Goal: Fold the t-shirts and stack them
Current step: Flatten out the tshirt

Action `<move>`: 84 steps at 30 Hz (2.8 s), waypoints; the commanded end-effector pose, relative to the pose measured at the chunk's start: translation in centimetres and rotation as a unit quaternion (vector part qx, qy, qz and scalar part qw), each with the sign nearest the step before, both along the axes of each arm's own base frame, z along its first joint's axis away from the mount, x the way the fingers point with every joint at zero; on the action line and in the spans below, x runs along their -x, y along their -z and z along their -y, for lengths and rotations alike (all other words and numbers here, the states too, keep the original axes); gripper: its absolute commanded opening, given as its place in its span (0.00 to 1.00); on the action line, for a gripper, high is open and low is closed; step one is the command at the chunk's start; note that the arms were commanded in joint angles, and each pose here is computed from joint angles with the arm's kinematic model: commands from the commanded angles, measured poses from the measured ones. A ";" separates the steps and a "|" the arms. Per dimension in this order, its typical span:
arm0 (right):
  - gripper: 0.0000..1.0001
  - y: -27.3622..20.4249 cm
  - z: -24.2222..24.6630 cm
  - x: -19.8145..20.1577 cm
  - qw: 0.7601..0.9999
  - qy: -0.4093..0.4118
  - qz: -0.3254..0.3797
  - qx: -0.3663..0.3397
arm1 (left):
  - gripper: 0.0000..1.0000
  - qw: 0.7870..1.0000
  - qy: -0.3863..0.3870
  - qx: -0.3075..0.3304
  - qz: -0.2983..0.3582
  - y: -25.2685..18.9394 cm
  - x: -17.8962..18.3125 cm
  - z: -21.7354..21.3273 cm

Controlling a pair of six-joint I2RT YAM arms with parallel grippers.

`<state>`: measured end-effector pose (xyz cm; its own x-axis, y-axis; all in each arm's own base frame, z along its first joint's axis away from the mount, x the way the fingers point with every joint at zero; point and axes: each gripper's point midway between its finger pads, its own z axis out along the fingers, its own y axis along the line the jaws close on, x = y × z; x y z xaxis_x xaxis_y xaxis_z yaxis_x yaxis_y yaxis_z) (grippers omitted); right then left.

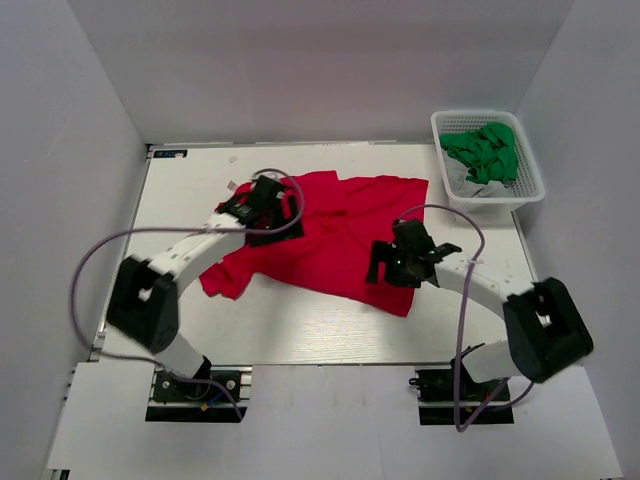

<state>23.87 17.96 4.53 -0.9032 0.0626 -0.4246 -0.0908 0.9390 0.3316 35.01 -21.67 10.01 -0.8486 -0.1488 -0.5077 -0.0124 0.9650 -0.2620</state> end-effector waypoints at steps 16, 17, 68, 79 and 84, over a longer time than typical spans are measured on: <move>0.90 4.5 7.3 -6.1 0.983 0.150 -0.042 0.099 | 0.99 0.955 -0.290 -0.055 -0.014 -0.3 7.3 -15.9; 0.90 3.8 7.9 -6.9 0.983 0.158 -0.032 0.093 | 0.99 0.956 -0.288 -0.047 -0.011 -0.4 7.1 -15.6; 0.90 -3.4 -13.4 -1.8 0.984 -0.130 0.121 0.025 | 0.00 0.957 -0.281 0.017 -0.067 7.2 14.2 -15.0; 0.90 -2.4 -9.2 -3.1 0.990 -0.072 0.112 0.043 | 0.00 0.967 -0.241 0.056 -0.061 -2.3 16.1 -14.0; 0.90 -1.9 -8.0 -3.4 0.992 -0.063 0.103 0.035 | 0.00 0.973 -0.205 0.106 -0.028 -7.5 14.7 -12.2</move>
